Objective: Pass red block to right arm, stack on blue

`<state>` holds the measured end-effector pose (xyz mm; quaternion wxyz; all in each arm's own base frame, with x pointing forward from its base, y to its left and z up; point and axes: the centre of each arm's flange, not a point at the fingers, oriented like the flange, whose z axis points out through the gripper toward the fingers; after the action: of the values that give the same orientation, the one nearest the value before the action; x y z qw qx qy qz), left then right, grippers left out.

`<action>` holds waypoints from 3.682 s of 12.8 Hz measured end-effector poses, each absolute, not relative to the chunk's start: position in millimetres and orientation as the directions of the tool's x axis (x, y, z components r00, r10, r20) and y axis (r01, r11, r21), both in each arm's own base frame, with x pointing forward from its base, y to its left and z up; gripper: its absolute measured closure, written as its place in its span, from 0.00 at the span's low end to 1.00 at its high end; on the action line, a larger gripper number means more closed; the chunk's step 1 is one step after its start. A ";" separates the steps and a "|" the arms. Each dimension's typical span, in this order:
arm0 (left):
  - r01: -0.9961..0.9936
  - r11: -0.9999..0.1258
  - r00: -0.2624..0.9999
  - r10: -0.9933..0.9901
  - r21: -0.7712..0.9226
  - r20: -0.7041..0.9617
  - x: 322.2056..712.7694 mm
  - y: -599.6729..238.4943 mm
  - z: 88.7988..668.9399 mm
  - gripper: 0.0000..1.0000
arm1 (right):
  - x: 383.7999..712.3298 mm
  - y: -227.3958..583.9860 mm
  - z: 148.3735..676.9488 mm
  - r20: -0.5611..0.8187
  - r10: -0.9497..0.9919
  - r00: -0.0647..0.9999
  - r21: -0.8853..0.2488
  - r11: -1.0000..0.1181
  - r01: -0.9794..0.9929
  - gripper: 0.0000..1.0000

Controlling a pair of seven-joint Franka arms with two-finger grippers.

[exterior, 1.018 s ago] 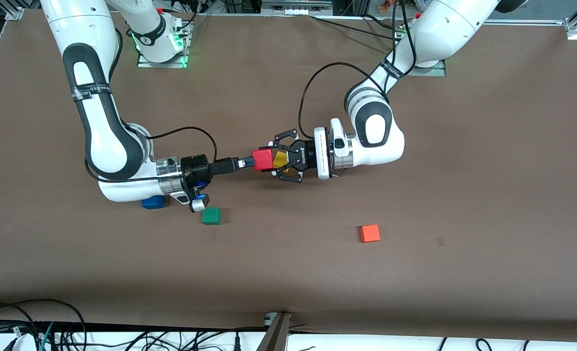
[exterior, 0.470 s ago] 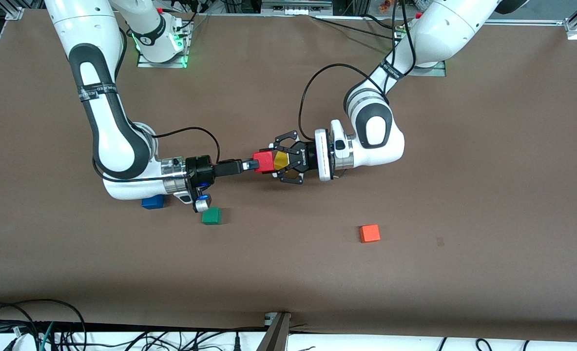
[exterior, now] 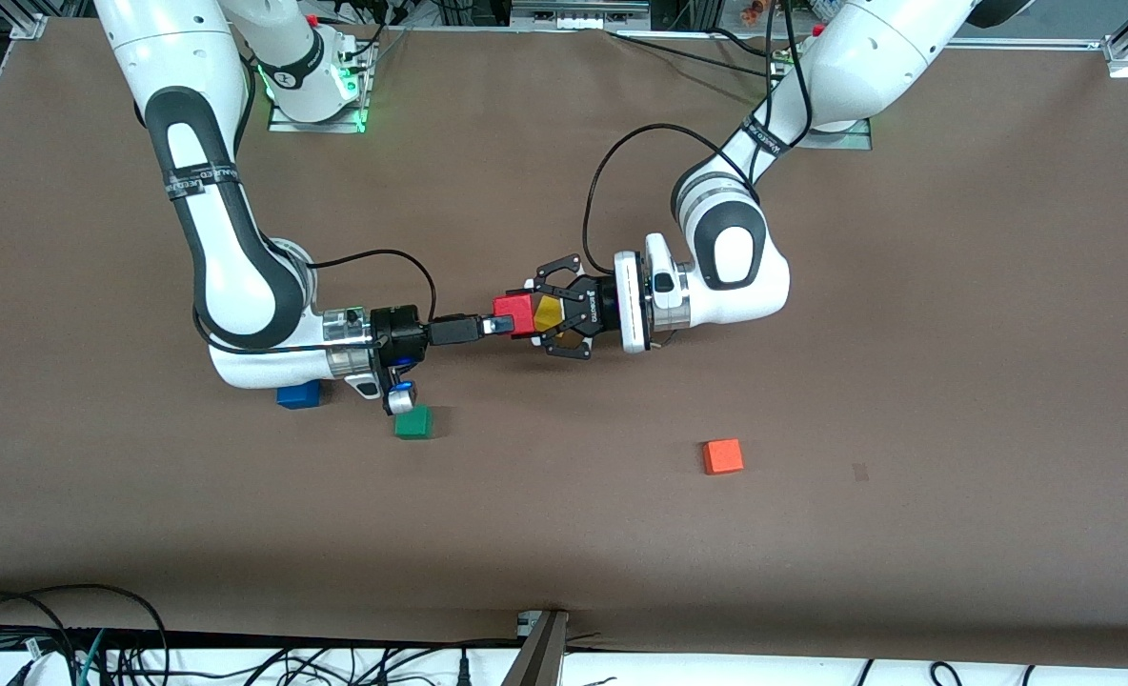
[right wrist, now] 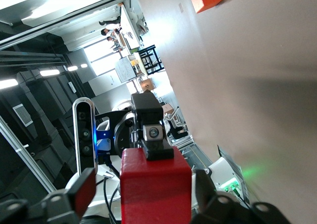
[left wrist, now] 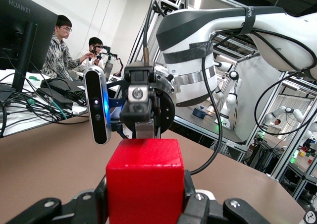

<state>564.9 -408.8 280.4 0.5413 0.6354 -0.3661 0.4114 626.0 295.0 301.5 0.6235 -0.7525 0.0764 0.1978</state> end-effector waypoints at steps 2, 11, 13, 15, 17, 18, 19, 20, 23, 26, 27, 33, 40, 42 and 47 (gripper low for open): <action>-0.909 -0.149 0.394 -0.010 0.388 0.919 567.4 -408.8 283.5 0.44 | 626.4 293.0 299.9 -0.390 0.130 0.912 -0.909 -0.209 -0.359 0.43; -0.917 -0.133 0.380 -0.004 0.376 0.925 565.0 -418.0 291.2 0.07 | 633.0 277.6 305.9 -0.365 0.119 0.923 -0.910 -0.254 -0.327 0.43; -0.918 -0.139 0.374 0.001 0.371 0.927 569.1 -414.3 296.6 0.00 | 645.0 252.1 316.6 -0.315 0.109 0.943 -0.900 -0.350 -0.260 0.43; -0.913 -0.150 0.383 0.008 0.380 0.924 574.3 -407.4 299.6 0.00 | 657.4 224.6 330.4 -0.261 0.103 0.960 -0.872 -0.453 -0.188 0.43; -0.908 -0.148 0.398 -0.020 0.391 0.917 581.9 -396.2 305.3 0.00 | 662.4 201.1 338.0 -0.220 0.125 0.967 -0.802 -0.588 -0.106 0.43; -0.903 -0.140 0.416 -0.045 0.407 0.908 588.3 -386.3 310.7 0.00 | 662.7 189.1 338.9 -0.208 0.146 0.967 -0.743 -0.667 -0.059 0.43; -0.894 -0.126 0.440 -0.070 0.429 0.895 596.5 -371.9 317.3 0.00 | 663.0 174.4 338.0 -0.199 0.166 0.966 -0.663 -0.749 -0.008 0.43; -0.886 -0.111 0.461 -0.100 0.450 0.882 605.2 -354.6 321.7 0.00 | 665.1 159.3 335.7 -0.185 0.178 0.966 -0.575 -0.817 0.040 0.43; -0.858 -0.081 0.513 -0.180 0.507 0.839 624.5 -304.0 324.6 0.00 | 675.6 126.9 331.6 -0.128 0.226 0.966 -0.298 -0.937 0.180 0.43; -0.837 -0.079 0.542 -0.261 0.542 0.799 632.8 -269.5 322.4 0.00 | 682.7 105.9 320.3 -0.079 0.272 0.959 -0.089 -0.960 0.265 0.43; -0.823 -0.075 0.558 -0.290 0.563 0.777 634.1 -257.9 321.4 0.00 | 682.9 98.2 310.0 -0.057 0.269 0.961 -0.055 -0.962 0.266 0.43; -0.734 -0.109 0.623 -0.503 0.671 0.599 646.4 -178.2 342.9 0.00 | 668.6 77.2 267.6 -0.041 0.224 0.974 0.002 -0.974 0.224 0.43; -0.603 -0.353 0.707 -0.652 0.715 0.274 644.9 -127.6 388.7 0.00 | 653.5 78.3 251.8 -0.046 0.195 0.980 0.043 -0.979 0.197 0.43; -0.578 -0.448 0.708 -0.691 0.682 0.146 638.2 -116.7 405.8 0.00 | 652.1 77.8 253.8 -0.043 0.194 0.980 0.043 -0.980 0.196 0.43; -0.461 -0.752 0.789 -0.590 0.470 -0.171 621.8 -87.6 453.8 0.00 | 648.7 81.1 252.2 -0.049 0.184 0.982 0.043 -0.982 0.186 0.43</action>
<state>621.8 -87.6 453.8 0.2065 0.9229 -0.2849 -0.1562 648.7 81.1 252.2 -0.0235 -0.9951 -0.0931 0.0223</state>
